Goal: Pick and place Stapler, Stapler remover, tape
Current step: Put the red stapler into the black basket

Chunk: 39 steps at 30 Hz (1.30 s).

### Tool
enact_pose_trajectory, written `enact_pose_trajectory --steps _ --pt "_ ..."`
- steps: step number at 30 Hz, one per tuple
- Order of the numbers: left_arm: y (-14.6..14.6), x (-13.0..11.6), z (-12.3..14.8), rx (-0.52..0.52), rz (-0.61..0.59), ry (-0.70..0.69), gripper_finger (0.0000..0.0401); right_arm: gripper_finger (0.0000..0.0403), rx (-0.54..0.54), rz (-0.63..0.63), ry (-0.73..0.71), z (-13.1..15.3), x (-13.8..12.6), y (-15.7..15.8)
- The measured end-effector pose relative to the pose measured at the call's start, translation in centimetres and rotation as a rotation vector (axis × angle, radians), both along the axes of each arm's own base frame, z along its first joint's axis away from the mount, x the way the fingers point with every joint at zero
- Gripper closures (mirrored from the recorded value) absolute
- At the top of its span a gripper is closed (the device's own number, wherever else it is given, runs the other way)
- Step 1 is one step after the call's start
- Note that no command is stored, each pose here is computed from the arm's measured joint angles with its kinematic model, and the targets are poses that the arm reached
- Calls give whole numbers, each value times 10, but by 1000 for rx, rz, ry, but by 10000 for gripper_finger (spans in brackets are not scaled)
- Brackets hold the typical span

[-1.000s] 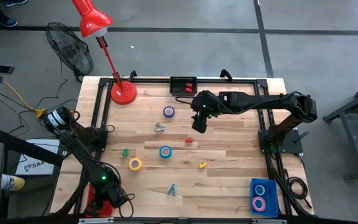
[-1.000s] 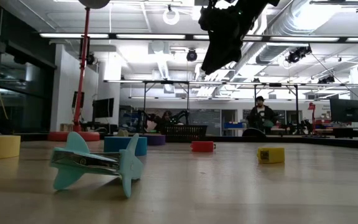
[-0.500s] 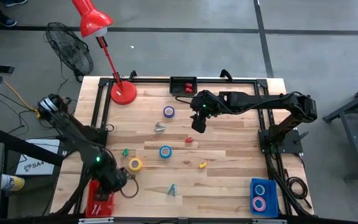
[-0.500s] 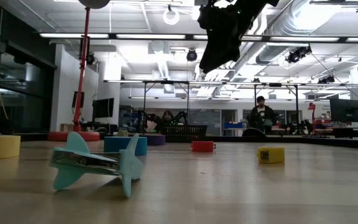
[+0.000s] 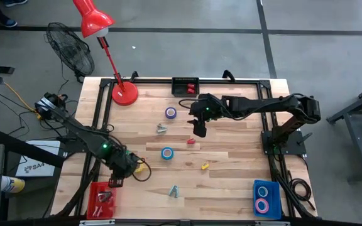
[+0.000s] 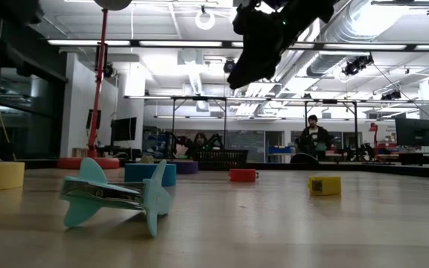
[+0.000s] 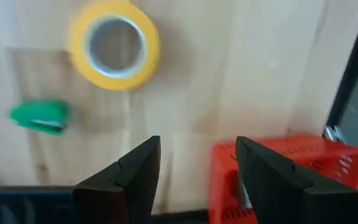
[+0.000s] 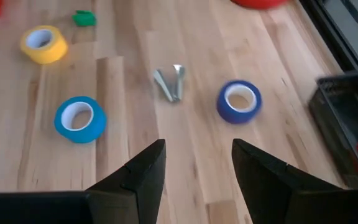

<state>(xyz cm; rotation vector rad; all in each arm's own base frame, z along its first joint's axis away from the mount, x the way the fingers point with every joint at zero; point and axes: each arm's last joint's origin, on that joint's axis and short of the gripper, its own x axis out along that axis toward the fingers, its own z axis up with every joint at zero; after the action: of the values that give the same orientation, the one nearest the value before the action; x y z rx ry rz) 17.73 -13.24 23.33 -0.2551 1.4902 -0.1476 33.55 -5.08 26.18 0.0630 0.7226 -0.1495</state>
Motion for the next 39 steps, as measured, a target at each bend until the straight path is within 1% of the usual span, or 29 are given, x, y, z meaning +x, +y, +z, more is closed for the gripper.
enact_pose_trajectory --steps 4,6,11,15,19,22,24,29,32,36,39 --pt "10 -8 13 65 66 -96 196 226 -43 78 -69 -5 3 1" --pt "16 -15 21 88 104 -134 196 226 -59 95 -95 -7 7 0" --pt "31 -30 37 142 167 -246 196 218 -41 116 -130 -16 19 0" --pt "40 -38 43 200 191 -300 196 205 2 103 -86 -32 27 -2" --pt "44 -41 44 237 189 -305 196 191 50 68 -55 -38 28 -2" --pt "44 -42 44 247 182 -296 196 185 58 77 48 -45 22 -1" --pt "45 -43 44 262 180 -293 196 184 54 122 114 -50 17 1" --pt "46 -42 44 293 191 -321 196 184 15 280 244 -61 10 12" --pt "46 -41 44 296 194 -330 196 184 -12 371 264 -68 12 19" --pt "46 -41 45 306 208 -342 196 184 -39 422 276 -81 19 24" --pt "46 -41 45 308 210 -343 196 184 -49 433 306 -93 22 28"
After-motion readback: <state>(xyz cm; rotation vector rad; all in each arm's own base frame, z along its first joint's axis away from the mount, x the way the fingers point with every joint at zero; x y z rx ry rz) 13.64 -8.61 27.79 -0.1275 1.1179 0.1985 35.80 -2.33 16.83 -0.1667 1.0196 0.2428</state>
